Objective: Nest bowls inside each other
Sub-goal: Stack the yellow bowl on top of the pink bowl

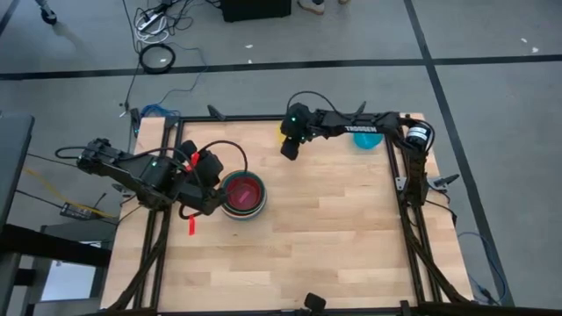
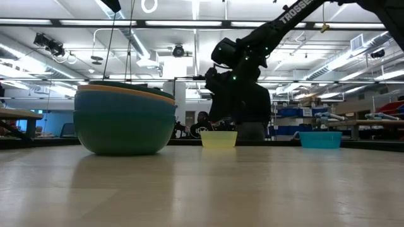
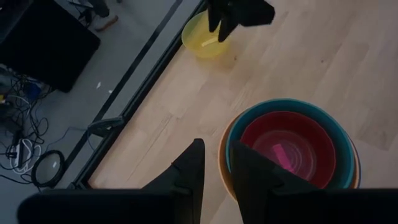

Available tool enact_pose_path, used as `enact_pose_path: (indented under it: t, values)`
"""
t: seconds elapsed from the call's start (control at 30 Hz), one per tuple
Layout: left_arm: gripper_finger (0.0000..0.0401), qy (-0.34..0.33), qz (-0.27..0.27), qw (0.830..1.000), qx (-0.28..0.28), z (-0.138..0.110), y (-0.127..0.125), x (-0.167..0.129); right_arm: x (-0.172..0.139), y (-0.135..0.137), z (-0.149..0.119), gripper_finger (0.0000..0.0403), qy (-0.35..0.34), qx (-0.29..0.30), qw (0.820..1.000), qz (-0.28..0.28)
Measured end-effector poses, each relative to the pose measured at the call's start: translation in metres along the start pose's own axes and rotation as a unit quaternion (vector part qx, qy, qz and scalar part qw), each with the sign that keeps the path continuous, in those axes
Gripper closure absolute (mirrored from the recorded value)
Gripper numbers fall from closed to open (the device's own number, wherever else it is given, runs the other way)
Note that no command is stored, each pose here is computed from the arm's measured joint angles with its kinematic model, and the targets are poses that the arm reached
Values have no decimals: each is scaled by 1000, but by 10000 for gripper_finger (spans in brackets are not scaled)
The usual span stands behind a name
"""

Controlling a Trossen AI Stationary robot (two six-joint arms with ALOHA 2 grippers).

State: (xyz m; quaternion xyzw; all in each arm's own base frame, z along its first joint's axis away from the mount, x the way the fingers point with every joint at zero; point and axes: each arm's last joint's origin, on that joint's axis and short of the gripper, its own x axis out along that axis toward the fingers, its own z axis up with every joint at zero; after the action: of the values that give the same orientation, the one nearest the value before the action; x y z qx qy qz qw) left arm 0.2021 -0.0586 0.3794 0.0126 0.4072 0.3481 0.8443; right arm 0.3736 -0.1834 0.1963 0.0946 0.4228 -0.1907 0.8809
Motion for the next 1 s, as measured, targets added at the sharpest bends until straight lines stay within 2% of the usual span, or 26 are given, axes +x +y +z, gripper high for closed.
enact_pose_path:
  t: [0.13,0.33,0.47,0.63,1.0]
  values:
    - [320,-2,2,1000,-1,0,0,0,13,5,-5,245,11,-10,1000,-6]
    - [320,-3,4,1000,-2,0,0,0,38,7,-20,247,49,-35,997,-57]
    - [320,-3,4,1000,-3,0,0,0,48,7,-26,247,63,-36,996,-61]
    - [320,-2,5,1000,-4,0,1,0,47,8,-26,259,65,-36,996,-57]
    - [320,-2,6,1000,-3,0,1,0,18,27,-9,288,22,-52,998,-39]
